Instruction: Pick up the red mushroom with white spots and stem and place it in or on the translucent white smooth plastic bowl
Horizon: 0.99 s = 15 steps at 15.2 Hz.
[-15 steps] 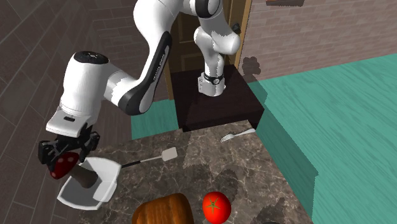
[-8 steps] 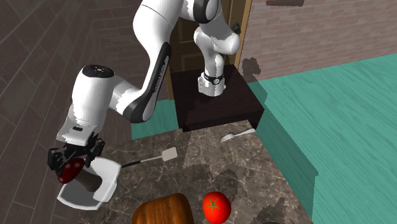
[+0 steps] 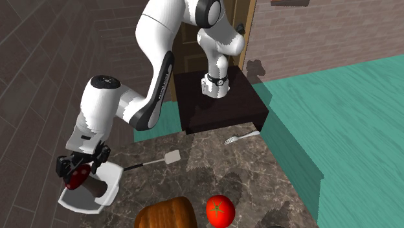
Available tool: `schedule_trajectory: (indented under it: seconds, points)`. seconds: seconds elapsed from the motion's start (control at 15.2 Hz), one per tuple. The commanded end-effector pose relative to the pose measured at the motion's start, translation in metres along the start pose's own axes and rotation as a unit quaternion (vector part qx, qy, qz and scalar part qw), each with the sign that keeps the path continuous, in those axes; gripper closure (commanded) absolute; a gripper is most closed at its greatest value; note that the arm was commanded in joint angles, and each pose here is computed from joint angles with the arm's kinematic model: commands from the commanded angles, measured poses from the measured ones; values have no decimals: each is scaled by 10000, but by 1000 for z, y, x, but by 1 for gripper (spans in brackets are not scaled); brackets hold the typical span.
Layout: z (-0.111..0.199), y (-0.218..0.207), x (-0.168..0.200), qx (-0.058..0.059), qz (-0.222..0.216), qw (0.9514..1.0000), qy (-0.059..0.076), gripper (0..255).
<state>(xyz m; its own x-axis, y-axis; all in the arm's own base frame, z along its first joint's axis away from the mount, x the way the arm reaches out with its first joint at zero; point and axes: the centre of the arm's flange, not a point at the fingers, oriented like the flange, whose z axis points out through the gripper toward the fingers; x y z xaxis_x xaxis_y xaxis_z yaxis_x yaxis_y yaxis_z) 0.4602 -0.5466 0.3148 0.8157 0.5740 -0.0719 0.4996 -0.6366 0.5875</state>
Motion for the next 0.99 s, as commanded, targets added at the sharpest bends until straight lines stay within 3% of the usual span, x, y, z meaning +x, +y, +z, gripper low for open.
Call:
schedule_trajectory:
  seconds: [0.0,0.2,0.26,0.59,0.86,0.92]
  points:
    - [0,0,0,-6,0,10000,1,255]
    - [0,0,0,-6,0,10000,1,255]
    - [0,0,0,-6,0,10000,1,0]
    - [0,0,0,-6,0,10000,1,0]
    - [-50,0,0,-6,0,10000,1,0]
    - [-50,0,0,-6,0,10000,1,0]
